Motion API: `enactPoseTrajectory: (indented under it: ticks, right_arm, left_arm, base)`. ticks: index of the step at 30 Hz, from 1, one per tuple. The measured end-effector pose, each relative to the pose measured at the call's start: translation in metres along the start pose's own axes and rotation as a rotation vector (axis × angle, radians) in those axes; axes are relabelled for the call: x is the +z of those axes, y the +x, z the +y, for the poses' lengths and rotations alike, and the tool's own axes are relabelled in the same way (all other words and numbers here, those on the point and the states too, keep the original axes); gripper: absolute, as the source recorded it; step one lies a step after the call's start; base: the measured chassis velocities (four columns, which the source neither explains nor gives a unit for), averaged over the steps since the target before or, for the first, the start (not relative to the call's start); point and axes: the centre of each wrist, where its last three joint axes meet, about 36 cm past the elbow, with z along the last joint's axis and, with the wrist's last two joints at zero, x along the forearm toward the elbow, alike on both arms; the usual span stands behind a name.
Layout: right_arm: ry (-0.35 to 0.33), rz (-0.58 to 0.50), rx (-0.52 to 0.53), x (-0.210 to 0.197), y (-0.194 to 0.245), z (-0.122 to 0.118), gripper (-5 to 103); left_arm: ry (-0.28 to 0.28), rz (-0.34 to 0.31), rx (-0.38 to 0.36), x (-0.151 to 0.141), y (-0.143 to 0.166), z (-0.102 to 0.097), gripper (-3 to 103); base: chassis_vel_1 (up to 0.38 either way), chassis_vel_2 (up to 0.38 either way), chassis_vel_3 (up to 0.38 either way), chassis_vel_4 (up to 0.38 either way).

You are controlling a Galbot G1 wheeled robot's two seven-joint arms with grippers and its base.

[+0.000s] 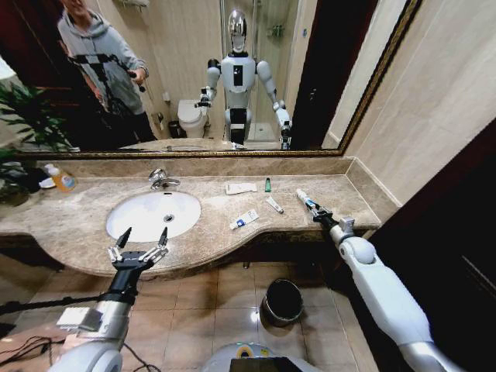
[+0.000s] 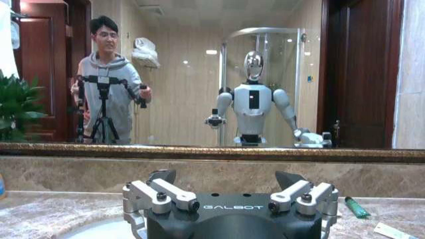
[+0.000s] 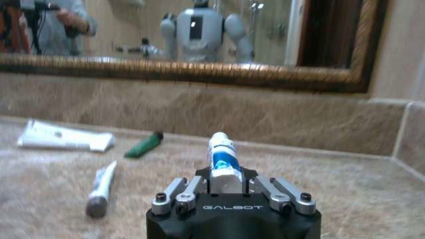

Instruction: Pick up the trash from the sink and place it in the trash bin.

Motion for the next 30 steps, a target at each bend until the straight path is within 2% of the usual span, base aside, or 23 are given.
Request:
enactPoseTrajectory:
  ticks: [5, 10, 16, 19, 20, 23, 25, 29, 30]
  right_arm:
    - [-0.009, -0.056, 0.042, -0.018, 0.032, 0.011, 27]
    - [-0.030, -0.087, 0.083, -0.034, 0.096, 0.028, 27]
    - [-0.042, -0.089, 0.103, -0.032, 0.132, 0.041, 27]
    - [-0.025, -0.067, 0.131, -0.007, 0.173, 0.049, 27]
    - [-0.025, -0.067, 0.131, -0.007, 0.173, 0.049, 27]
    - [-0.025, -0.012, 0.157, 0.030, 0.220, 0.069, 27]
    - [-0.024, 0.003, 0.161, 0.039, 0.229, 0.075, 27]
    - [-0.021, 0.081, 0.151, 0.081, 0.258, 0.104, 27]
    - [-0.021, 0.081, 0.151, 0.081, 0.258, 0.104, 27]
  left_arm:
    - [0.000, 0.000, 0.000, 0.000, 0.000, 0.000, 100]
    - [0.000, 0.000, 0.000, 0.000, 0.000, 0.000, 100]
    - [0.000, 0.000, 0.000, 0.000, 0.000, 0.000, 100]
    - [0.000, 0.000, 0.000, 0.000, 0.000, 0.000, 100]
    - [0.000, 0.000, 0.000, 0.000, 0.000, 0.000, 100]
    - [0.000, 0.000, 0.000, 0.000, 0.000, 0.000, 100]
    - [0.000, 0.000, 0.000, 0.000, 0.000, 0.000, 100]
    - [0.000, 0.000, 0.000, 0.000, 0.000, 0.000, 100]
    - [0.000, 0.000, 0.000, 0.000, 0.000, 0.000, 100]
  base:
    - [0.000, 0.000, 0.000, 0.000]
    - [0.000, 0.000, 0.000, 0.000]
    - [0.000, 0.000, 0.000, 0.000]
    - [0.000, 0.000, 0.000, 0.000]
    - [0.000, 0.000, 0.000, 0.000]
    - [0.000, 0.000, 0.000, 0.000]
    - [0.000, 0.000, 0.000, 0.000]
    - [0.000, 0.000, 0.000, 0.000]
    - [0.000, 0.000, 0.000, 0.000]
